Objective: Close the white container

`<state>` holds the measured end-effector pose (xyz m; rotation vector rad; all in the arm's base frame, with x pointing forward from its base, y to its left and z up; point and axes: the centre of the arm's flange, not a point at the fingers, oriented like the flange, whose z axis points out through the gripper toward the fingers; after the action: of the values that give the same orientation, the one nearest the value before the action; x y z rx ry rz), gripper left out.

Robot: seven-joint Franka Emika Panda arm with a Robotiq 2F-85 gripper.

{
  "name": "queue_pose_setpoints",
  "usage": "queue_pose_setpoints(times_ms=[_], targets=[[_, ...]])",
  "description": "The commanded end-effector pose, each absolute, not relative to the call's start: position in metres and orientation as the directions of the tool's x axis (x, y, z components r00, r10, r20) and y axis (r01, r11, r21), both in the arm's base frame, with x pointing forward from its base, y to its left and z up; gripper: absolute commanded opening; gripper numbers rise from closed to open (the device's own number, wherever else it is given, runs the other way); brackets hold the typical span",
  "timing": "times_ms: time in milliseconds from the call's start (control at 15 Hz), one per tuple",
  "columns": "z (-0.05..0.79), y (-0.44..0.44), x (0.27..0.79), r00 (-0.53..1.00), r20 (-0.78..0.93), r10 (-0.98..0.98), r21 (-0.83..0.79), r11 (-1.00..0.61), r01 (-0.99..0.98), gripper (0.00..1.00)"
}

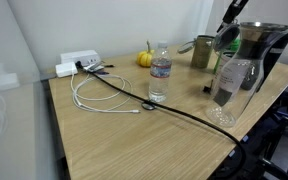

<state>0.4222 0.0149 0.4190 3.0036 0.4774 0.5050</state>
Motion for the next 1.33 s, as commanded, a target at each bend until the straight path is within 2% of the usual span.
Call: queue_pose_setpoints(times_ms=[0, 1267], targets=[[0.417, 0.014, 0.413, 0.907, 0.289, 0.307, 0.128, -0.951, 0.281, 0.00], [0.428, 0.008, 0.376, 0.900, 0.324, 0.290, 0.115, -0.957, 0.267, 0.00]])
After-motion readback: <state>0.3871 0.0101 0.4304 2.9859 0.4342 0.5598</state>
